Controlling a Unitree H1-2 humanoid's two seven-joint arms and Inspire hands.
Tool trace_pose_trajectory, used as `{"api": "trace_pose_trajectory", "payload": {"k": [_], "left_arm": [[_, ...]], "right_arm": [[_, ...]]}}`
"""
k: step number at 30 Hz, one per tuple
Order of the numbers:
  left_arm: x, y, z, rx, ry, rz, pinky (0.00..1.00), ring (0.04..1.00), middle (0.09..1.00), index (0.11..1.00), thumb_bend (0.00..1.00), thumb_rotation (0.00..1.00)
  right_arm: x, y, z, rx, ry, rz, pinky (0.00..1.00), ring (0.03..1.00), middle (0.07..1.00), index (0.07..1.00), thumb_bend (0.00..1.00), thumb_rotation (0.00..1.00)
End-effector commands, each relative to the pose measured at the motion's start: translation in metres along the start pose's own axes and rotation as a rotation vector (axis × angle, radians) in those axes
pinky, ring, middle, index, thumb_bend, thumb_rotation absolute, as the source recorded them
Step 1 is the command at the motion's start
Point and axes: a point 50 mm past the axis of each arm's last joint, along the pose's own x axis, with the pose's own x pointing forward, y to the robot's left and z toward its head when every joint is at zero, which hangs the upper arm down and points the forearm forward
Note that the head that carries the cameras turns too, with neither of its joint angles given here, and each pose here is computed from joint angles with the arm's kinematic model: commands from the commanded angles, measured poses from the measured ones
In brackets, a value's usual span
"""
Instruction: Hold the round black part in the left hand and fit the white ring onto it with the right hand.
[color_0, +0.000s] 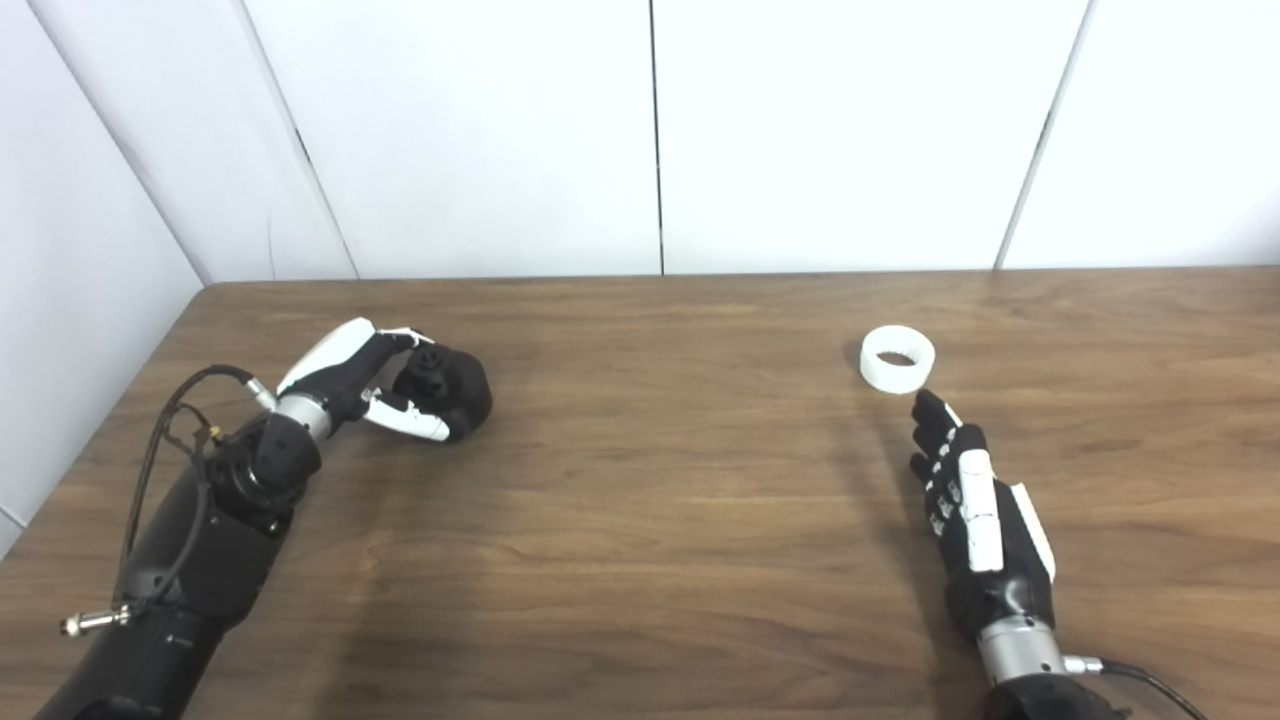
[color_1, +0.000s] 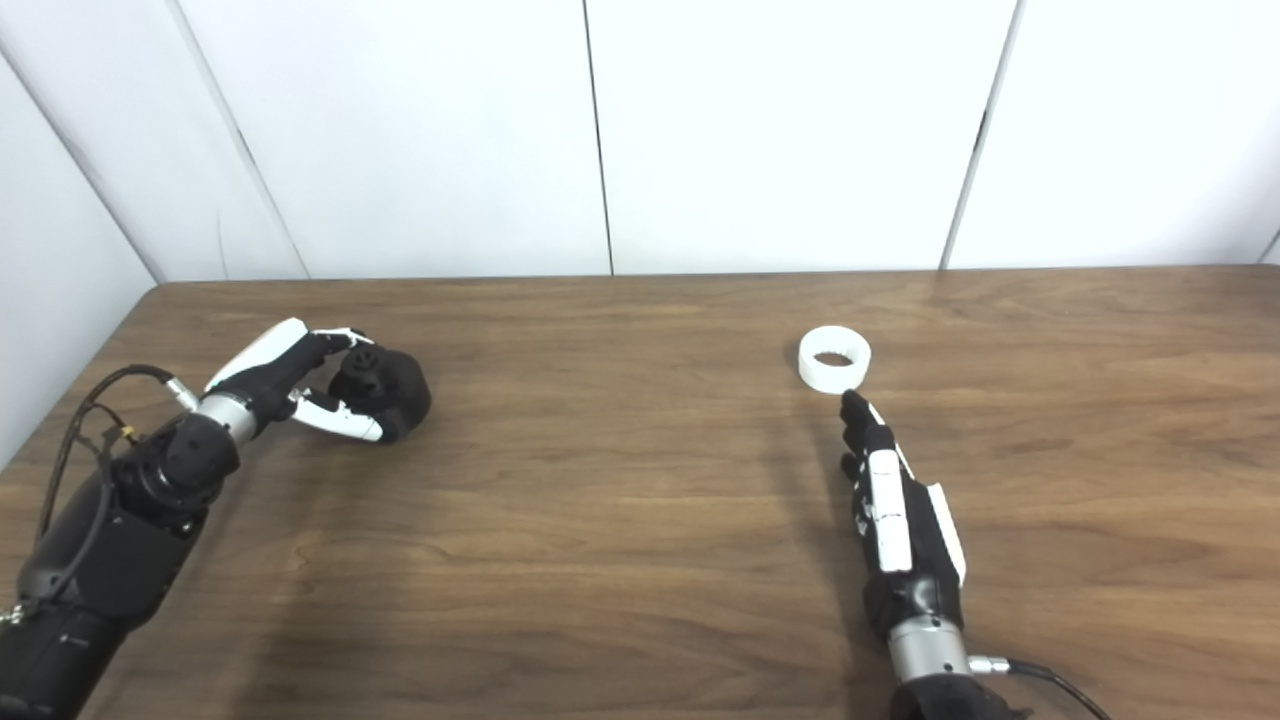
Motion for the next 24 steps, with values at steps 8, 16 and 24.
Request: {"api": "trace_pose_trajectory", "payload": {"k": [8, 16, 24], "left_arm": [[-0.002, 0.021, 0.02, 0.047, -0.106, 0.085, 0.9, 0.969, 0.904, 0.713, 0.89, 0.21], [-0.012, 0.008, 0.035, 0.078, -0.141, 0.069, 0.9, 0.97, 0.911, 0.718, 0.9, 0.21], [-0.02, -0.006, 0.053, 0.083, -0.191, 0.029, 0.95, 0.992, 0.913, 0.72, 0.9, 0.23]], "right_arm": [[0.0, 0.001, 0.011, -0.004, -0.058, 0.019, 1.0, 0.984, 0.95, 0.927, 0.55, 1.0], [0.002, 0.002, 0.012, -0.018, -0.052, 0.023, 0.99, 0.975, 0.953, 0.928, 0.57, 1.0], [0.002, 0.003, 0.013, -0.017, -0.052, 0.028, 1.0, 0.979, 0.953, 0.929, 0.58, 1.0]]}}
